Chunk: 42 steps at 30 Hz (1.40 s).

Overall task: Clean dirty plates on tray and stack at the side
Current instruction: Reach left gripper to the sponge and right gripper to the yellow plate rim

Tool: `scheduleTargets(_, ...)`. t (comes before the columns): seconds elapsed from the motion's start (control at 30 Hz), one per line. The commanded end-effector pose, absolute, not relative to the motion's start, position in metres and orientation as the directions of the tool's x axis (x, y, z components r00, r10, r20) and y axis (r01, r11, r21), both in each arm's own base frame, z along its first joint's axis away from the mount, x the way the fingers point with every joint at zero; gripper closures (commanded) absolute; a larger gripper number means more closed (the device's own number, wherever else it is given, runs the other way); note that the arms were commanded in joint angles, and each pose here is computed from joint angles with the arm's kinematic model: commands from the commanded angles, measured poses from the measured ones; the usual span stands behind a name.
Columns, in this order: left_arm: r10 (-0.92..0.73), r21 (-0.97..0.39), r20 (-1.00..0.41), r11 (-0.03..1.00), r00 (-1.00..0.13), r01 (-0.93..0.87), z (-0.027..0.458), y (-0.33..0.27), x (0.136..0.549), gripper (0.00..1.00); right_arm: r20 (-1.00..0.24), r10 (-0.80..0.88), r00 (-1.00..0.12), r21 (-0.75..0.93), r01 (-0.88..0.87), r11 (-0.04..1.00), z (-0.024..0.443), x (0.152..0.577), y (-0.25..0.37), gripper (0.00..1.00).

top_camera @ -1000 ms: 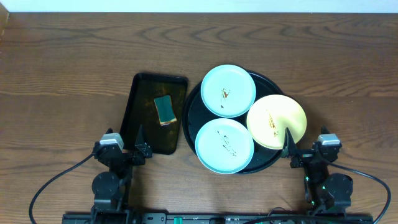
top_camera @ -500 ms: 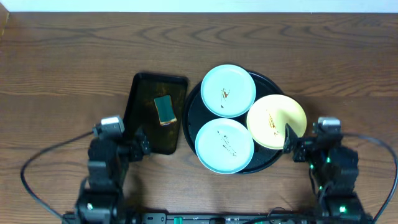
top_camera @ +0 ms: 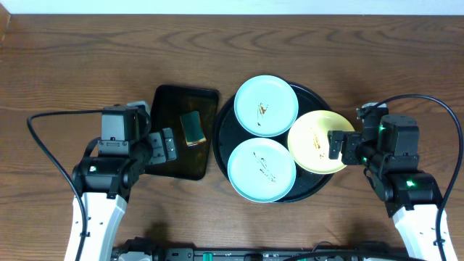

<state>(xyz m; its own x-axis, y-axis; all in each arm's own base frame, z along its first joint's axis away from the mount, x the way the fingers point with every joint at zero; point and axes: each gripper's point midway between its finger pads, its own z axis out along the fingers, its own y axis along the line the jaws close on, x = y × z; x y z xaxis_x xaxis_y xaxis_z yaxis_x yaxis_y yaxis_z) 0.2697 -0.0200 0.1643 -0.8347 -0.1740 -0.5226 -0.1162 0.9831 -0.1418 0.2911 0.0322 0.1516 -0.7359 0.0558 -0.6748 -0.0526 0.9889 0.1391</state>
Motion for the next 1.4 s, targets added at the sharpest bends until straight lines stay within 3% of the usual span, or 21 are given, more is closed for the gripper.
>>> scheduleTargets(0.0, -0.166, -0.197, -0.582, 0.979, -0.796, -0.06, 0.182, -0.031, 0.287, 0.07, -0.693, 0.058, -0.718, 0.136, -0.051, 0.989, 0.161, 0.296, 0.026, 0.01)
scheduleTargets(0.17, -0.17, -0.202, -0.639, 0.978, -0.75, -0.049, 0.193, -0.032, 0.315, 0.07, -0.709, 0.084, -0.7, 0.102, 0.015, 0.995, 0.164, 0.301, 0.014, 0.01)
scheduleTargets(0.43, -0.176, -0.19, -0.503, 0.978, -0.846, -0.091, 0.148, -0.035, 0.345, 0.09, -0.682, 0.127, -0.721, 0.104, 0.077, 0.992, 0.154, 0.302, 0.007, 0.02)
scheduleTargets(0.73, -0.204, -0.191, -0.331, 0.971, -0.921, -0.146, 0.081, -0.048, 0.35, 0.12, -0.666, 0.127, -0.735, 0.101, 0.08, 0.992, 0.148, 0.303, 0.007, 0.03)
scheduleTargets(1.37, -0.161, -0.129, -0.285, 0.983, -0.945, -0.128, 0.019, -0.095, 0.363, 0.28, -0.665, 0.127, -0.736, 0.101, 0.079, 0.992, 0.148, 0.302, 0.007, 0.02)
